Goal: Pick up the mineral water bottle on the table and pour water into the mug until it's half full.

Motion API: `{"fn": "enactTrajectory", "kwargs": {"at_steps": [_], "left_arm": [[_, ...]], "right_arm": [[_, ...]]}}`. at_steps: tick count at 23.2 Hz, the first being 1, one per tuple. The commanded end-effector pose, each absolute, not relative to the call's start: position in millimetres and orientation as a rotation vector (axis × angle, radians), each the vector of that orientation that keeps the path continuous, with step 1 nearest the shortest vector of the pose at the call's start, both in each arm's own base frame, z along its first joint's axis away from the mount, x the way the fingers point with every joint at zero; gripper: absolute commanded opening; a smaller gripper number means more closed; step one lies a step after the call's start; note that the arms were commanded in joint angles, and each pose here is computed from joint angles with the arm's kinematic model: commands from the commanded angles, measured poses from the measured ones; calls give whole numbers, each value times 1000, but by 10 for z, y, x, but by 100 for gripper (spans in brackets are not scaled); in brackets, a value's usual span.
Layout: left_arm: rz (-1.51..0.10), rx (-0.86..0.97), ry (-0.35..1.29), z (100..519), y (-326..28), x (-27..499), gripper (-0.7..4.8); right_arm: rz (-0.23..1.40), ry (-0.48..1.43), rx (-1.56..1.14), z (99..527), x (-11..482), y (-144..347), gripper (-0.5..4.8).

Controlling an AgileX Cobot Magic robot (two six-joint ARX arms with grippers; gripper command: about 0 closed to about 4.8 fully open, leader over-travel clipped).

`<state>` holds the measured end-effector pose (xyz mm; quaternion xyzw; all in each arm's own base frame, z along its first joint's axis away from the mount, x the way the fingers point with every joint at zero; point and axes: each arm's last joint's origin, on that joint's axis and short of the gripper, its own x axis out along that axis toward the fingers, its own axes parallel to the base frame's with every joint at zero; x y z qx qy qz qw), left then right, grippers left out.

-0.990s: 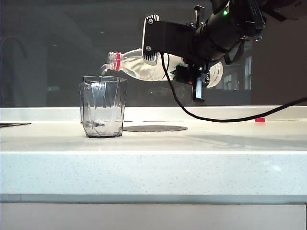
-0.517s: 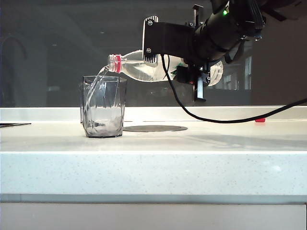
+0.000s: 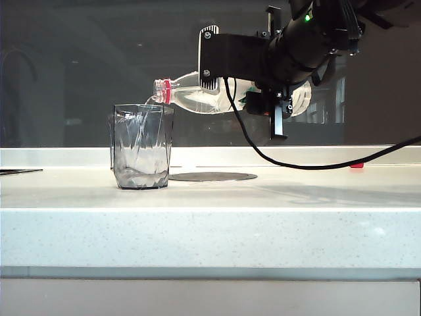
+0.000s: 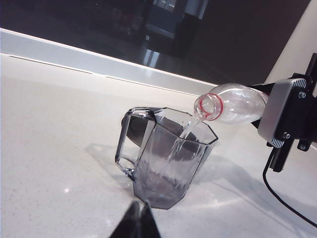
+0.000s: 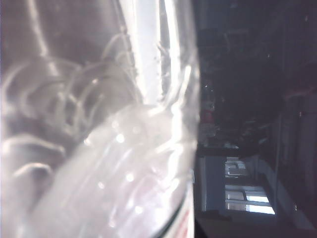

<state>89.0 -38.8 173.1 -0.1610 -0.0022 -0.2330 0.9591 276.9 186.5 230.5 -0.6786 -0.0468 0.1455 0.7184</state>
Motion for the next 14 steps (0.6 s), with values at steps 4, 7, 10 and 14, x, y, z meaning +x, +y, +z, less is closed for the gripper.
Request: {"fn": "enactTrajectory", "kwargs": {"at_steps": [4, 7, 10, 14], "left_arm": [[-471, -332, -23, 1755, -385, 888, -4], [-470, -332, -23, 1755, -385, 888, -4], [-470, -332, -23, 1755, -385, 888, -4], [-471, -332, -23, 1755, -385, 888, -4]], "right_arm": [[226, -171, -1451, 2460, 2774, 1866, 214], [223, -174, -1449, 2466, 2774, 1865, 213], [222, -176, -1463, 2466, 2774, 1865, 211], [221, -177, -1475, 2466, 2774, 1865, 211]]}}
